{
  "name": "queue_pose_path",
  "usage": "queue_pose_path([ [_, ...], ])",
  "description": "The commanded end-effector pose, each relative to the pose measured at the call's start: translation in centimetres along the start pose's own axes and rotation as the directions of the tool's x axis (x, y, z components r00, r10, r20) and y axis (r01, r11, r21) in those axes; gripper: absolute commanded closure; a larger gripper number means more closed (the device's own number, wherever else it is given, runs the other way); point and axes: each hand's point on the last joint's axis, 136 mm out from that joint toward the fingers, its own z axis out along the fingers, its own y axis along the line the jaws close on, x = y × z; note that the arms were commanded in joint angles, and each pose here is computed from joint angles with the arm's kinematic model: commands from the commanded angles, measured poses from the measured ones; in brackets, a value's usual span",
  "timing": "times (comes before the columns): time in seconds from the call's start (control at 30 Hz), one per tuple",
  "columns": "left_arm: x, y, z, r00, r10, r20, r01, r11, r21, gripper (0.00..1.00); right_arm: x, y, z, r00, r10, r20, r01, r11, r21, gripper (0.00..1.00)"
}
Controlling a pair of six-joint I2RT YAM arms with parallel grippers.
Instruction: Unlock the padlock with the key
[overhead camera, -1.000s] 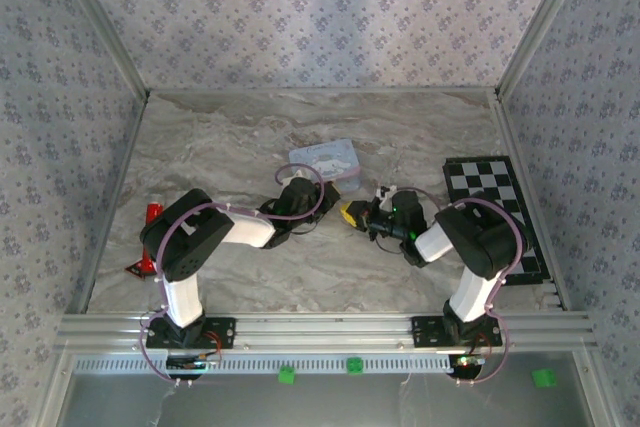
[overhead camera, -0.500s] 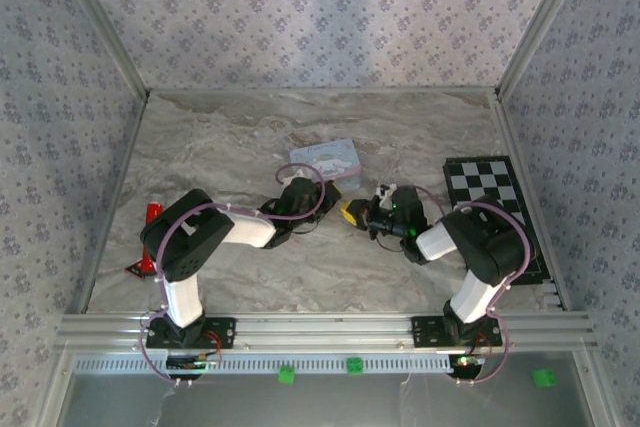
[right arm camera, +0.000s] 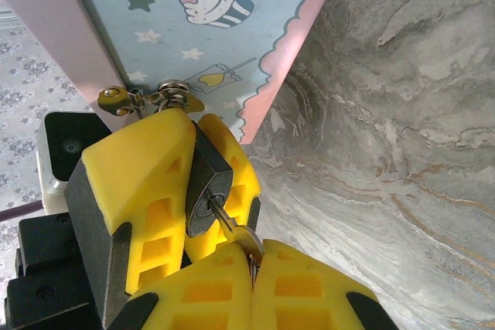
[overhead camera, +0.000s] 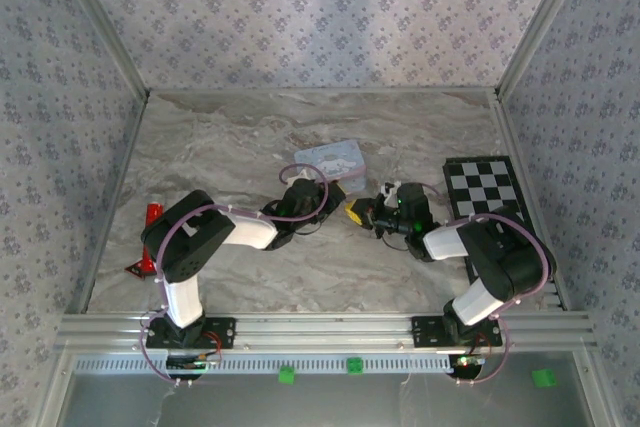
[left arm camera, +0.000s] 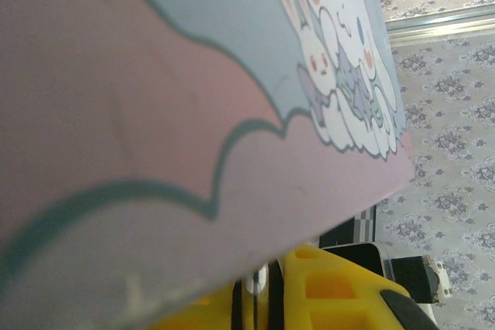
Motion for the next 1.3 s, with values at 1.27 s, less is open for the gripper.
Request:
queue_pose_path([
  [1.27,8.7,-2.4,-0.7,0.954,0.082,-0.29,-0.06,0.995,0.082,1.0,-3.6,5.6,-0.1,0.987,-0.133,0.092,0.146,0.978,-0.146,1.0],
])
